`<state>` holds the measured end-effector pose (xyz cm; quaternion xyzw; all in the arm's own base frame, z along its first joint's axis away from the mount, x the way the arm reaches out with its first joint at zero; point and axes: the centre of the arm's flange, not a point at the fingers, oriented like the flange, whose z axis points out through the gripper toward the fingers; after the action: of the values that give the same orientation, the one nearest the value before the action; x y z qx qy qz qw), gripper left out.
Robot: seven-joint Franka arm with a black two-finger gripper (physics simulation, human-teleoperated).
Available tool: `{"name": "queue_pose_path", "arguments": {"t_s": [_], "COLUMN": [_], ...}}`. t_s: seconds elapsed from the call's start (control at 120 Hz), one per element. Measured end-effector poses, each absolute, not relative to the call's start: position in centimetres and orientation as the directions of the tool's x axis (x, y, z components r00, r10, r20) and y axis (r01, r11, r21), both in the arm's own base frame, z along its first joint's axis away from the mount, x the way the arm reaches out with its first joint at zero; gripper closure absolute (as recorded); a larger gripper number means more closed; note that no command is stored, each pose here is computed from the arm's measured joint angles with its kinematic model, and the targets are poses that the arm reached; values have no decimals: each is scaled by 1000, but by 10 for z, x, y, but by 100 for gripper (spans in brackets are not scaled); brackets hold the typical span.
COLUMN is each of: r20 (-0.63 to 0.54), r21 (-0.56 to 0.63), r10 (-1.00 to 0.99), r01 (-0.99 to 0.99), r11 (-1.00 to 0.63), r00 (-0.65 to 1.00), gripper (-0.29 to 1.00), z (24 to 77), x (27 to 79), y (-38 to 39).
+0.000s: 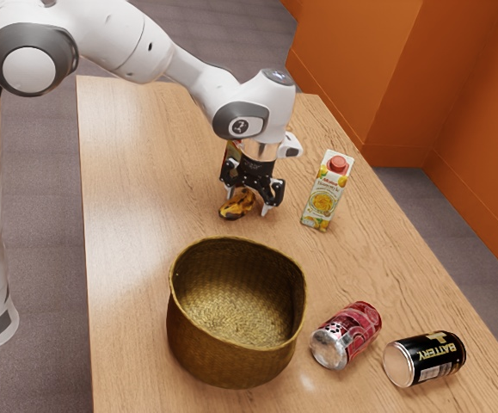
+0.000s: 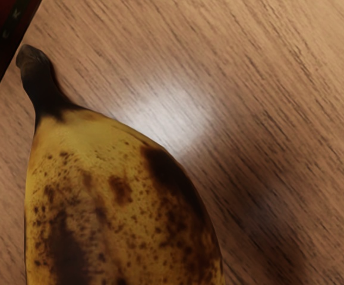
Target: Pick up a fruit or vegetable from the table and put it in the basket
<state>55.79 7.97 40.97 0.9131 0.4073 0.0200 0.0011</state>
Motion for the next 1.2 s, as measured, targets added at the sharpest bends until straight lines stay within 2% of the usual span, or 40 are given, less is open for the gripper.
{"name": "queue_pose_path", "arguments": {"t_s": [0.142, 0.425, 1.2], "r20": [34, 33, 34], "r21": [18, 16, 15], "r10": [744, 744, 743], "r01": [744, 744, 743], "r11": [-668, -668, -669], "r00": [667, 667, 668], "gripper": [0, 13, 33], "z": [409, 408, 408], "x": [558, 558, 558], "y": [80, 80, 80]}}
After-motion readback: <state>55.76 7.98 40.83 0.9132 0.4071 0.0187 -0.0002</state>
